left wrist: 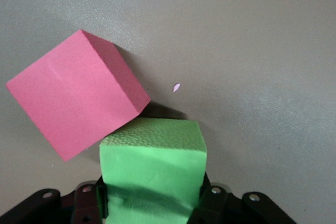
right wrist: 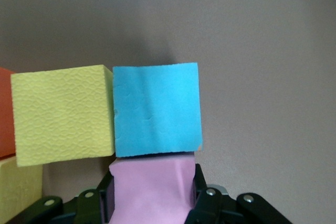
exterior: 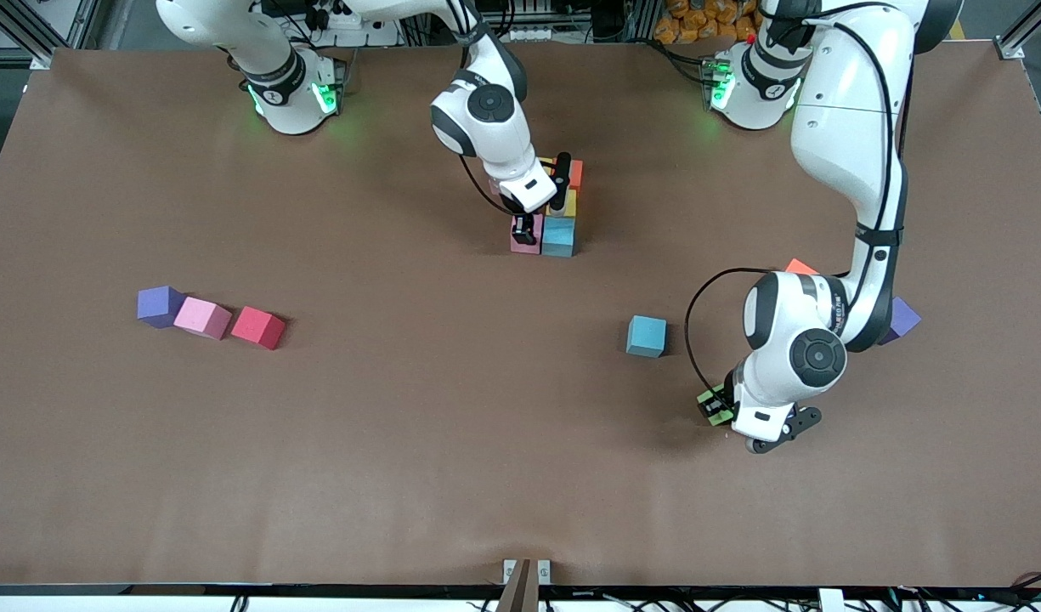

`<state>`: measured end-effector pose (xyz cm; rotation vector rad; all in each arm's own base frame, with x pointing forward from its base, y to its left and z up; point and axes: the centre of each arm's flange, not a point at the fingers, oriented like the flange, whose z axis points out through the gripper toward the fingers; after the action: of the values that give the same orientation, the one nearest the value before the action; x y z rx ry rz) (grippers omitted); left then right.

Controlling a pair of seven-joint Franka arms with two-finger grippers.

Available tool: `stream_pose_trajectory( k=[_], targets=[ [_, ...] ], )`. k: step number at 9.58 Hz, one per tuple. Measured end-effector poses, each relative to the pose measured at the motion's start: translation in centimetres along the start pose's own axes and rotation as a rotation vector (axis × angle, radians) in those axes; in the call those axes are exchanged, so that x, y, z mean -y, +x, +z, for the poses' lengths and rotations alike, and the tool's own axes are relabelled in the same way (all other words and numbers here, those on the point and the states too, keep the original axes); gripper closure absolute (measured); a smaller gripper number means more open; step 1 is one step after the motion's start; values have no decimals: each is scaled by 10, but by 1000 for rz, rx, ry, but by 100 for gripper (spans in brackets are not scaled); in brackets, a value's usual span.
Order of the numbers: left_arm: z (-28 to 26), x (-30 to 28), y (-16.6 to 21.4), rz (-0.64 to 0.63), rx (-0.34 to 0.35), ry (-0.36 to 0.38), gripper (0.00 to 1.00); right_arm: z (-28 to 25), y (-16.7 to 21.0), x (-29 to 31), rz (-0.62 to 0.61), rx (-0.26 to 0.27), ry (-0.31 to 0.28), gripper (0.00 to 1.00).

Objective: Form number 2 with 11 blocks

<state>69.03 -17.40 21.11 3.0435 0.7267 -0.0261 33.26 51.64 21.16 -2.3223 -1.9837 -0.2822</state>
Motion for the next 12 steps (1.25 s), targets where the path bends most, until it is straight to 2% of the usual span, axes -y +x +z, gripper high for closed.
stream_pose_trajectory(
  k=[5,6,8,9,12],
  targets=[
    [0,-1,0,3,0,0,41,1,2,-2,31,-9,9,41],
    [0,-1,0,3,0,0,41,4,2,-2,36,-7,10,31],
    [-3,-2,1,5,-5,-4,41,16,0,-1,48,1,11,4],
    [-9,-3,2,16,-12,-11,41,18,0,-2,53,-1,11,0],
    [-42,-6,4,98,-37,-38,41,9,6,-5,58,0,19,0]
  ],
)
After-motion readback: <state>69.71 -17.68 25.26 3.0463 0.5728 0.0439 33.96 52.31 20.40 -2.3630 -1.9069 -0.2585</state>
